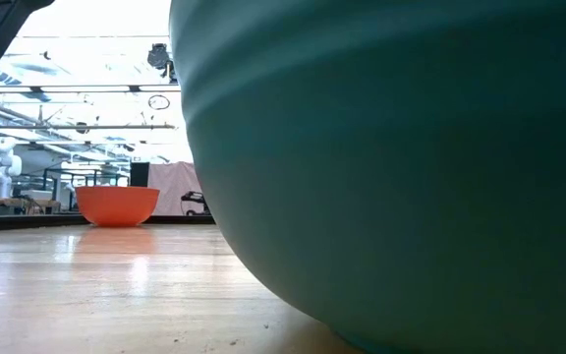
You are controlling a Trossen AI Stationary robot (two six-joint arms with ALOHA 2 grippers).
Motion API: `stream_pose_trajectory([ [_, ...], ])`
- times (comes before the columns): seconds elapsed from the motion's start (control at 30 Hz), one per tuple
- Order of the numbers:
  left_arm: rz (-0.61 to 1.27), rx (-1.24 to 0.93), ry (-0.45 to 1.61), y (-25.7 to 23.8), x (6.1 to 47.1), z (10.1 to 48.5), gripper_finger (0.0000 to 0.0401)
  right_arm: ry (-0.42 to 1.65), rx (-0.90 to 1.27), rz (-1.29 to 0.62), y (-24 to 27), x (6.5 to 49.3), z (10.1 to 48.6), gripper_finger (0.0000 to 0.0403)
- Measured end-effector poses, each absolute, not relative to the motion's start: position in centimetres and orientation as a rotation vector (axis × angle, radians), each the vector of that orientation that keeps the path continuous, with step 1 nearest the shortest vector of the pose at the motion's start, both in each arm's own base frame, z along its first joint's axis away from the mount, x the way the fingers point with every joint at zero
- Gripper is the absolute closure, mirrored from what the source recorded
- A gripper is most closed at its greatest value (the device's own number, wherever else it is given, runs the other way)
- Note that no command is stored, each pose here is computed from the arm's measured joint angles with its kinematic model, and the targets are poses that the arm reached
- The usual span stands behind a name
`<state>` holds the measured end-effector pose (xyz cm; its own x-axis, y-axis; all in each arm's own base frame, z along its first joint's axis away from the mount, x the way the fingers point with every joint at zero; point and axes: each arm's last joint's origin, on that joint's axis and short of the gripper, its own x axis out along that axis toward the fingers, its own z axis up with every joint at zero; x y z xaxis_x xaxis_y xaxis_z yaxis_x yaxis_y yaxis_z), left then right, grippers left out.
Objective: Place and stack bowls onto a shelf
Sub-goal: Adjust the stacked small bowls on the shelf, then put the large green bowl on the shelf
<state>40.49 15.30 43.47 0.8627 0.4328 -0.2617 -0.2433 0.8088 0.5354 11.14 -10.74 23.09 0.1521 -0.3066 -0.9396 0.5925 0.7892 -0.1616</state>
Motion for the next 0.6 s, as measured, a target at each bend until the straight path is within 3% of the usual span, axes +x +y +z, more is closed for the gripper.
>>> stream_pose_trajectory([
  [0.23,0.277,0.47,0.611,13.9,39.5,41.8,0.0252,1.103,0.26,-0.62,-10.0,10.8,25.0,0.0403],
  [0.6,-0.037,0.206,0.992,6.4,38.2,38.4,0.0252,0.792,0.059,-0.54,-7.2,9.9,32.5,0.0403],
])
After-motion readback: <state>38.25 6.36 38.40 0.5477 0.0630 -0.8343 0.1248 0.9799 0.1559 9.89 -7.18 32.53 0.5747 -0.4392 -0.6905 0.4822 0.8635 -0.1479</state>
